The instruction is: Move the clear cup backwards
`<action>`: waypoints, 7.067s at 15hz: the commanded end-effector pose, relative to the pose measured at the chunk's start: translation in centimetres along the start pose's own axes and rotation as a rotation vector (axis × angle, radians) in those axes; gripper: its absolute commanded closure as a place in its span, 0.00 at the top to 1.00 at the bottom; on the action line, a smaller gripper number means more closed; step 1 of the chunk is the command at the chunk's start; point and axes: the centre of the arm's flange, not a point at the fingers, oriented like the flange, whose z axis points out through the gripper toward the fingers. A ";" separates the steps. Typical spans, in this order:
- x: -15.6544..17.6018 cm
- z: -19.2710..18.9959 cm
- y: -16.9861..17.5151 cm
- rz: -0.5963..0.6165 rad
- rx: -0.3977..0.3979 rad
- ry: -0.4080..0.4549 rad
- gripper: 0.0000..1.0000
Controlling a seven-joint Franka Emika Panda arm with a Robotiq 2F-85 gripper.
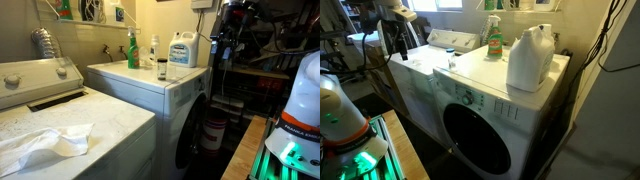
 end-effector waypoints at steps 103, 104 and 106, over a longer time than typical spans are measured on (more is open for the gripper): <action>33.4 -7.2 5.5 0.747 -0.051 0.463 0.01; 34.2 -6.9 5.8 0.774 -0.039 0.466 0.01; 34.9 -6.5 6.2 0.842 -0.029 0.484 0.01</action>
